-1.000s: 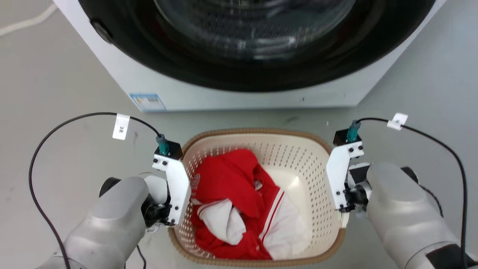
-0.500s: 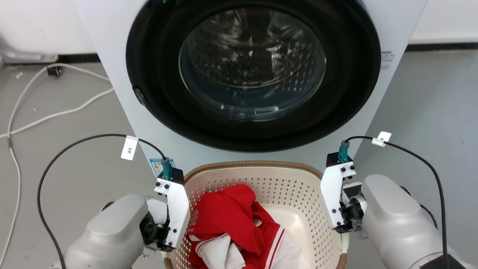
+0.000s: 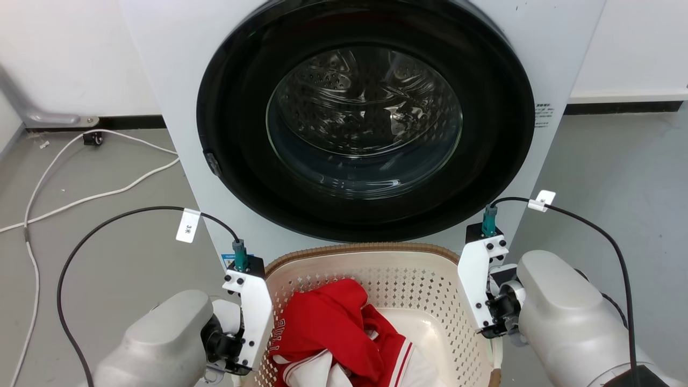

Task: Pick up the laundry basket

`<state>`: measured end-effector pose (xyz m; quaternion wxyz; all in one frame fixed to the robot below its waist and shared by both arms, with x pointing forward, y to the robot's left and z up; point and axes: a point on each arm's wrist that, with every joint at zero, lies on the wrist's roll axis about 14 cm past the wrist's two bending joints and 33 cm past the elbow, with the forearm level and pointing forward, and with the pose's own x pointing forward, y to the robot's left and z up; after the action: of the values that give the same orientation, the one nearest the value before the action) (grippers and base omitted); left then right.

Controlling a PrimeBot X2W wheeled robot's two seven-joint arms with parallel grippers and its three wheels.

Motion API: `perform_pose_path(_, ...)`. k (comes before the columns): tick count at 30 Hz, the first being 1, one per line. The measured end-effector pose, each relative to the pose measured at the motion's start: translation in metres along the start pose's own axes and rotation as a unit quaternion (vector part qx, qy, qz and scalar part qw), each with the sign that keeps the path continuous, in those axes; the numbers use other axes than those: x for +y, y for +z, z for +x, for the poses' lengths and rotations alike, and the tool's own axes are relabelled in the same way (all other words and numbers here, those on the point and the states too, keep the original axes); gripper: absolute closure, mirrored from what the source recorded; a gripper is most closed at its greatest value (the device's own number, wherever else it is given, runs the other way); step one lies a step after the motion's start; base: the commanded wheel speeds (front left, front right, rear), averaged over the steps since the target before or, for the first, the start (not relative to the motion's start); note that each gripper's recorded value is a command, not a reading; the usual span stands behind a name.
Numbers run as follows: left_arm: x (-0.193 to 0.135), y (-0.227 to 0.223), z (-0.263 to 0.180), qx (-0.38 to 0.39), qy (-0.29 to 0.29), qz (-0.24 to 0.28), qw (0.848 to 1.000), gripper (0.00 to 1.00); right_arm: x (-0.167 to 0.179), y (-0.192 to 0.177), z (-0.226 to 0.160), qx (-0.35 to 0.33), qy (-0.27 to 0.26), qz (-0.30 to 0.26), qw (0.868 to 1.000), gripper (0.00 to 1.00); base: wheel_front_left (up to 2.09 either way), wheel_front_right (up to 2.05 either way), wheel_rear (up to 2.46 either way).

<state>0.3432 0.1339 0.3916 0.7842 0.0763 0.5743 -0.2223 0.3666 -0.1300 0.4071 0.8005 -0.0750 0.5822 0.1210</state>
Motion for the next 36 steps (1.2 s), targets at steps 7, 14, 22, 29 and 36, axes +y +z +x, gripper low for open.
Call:
perform_pose_path(7,-0.0033,-0.0016,-0.001,0.004,-0.003,0.002,1.0,1.0,-0.0011,-0.003,-0.0013,0.002,0.0,0.005,1.0,1.0,0.0,0.0,0.0)
perform_pose_path(14,-0.0075,-0.0028,0.0004,0.011,-0.009,0.004,1.0,1.0,-0.0041,-0.0075,0.0,0.008,-0.002,0.011,1.0,1.0,0.0,0.0,0.0)
perform_pose_path(22,-0.0089,-0.0021,0.0003,0.015,-0.01,0.008,1.0,1.0,-0.0055,-0.0095,0.0008,0.011,-0.003,0.015,1.0,1.0,0.0,0.0,0.0)
perform_pose_path(29,-0.009,-0.0024,0.0004,0.017,-0.01,0.009,1.0,1.0,-0.0057,-0.0096,0.0009,0.012,-0.003,0.014,1.0,1.0,0.0,0.0,0.0)
perform_pose_path(36,-0.0097,-0.0028,0.0001,0.017,-0.01,0.009,1.0,1.0,-0.0061,-0.0099,0.0,0.01,-0.004,0.015,1.0,1.0,0.0,0.0,0.0)
